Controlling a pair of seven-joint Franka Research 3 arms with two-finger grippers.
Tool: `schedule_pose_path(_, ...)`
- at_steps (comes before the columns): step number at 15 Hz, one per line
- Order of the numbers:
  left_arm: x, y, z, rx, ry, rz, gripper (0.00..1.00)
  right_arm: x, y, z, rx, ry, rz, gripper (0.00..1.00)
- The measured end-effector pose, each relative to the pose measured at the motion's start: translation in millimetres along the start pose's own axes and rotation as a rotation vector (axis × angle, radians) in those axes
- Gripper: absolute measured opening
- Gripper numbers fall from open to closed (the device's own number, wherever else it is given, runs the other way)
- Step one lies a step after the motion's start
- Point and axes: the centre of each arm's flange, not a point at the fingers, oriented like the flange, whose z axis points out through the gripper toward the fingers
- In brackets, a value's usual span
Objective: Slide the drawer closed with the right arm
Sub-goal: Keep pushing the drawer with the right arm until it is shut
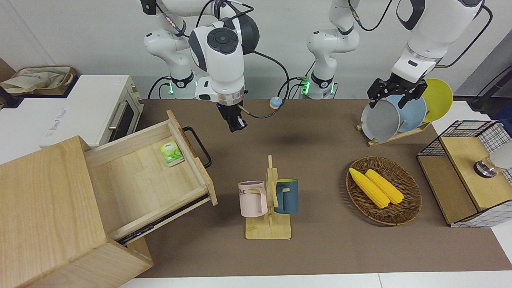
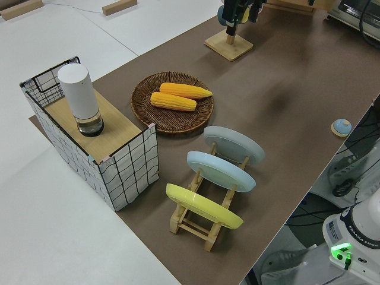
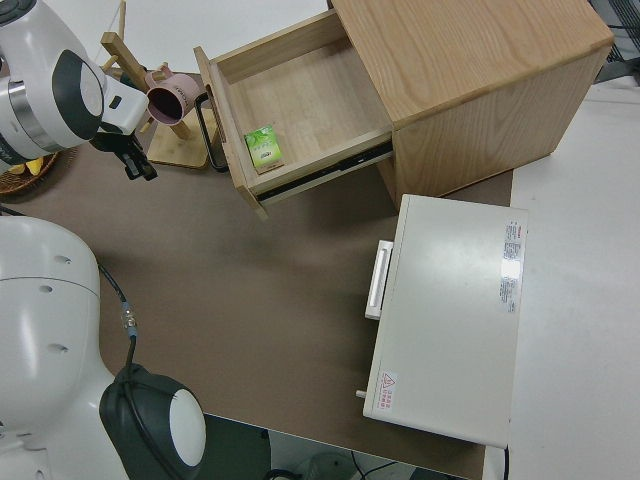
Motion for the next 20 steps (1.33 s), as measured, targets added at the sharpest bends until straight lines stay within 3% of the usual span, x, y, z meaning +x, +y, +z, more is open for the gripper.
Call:
schedule_pose_path(11,0,0,0,0.000,0.000,0.000,1.00,51.5,-6,26,0.014,0.040,0.067,0.01)
schedule_pose_path(17,0,0,0,0.000,0.000,0.000,1.00,87.6,2,26,0.025,0.048,0.098,0.01)
schedule_pose_path(20,0,0,0,0.000,0.000,0.000,1.00,95.0,2,26,0.041,0.052,0.106,0.01)
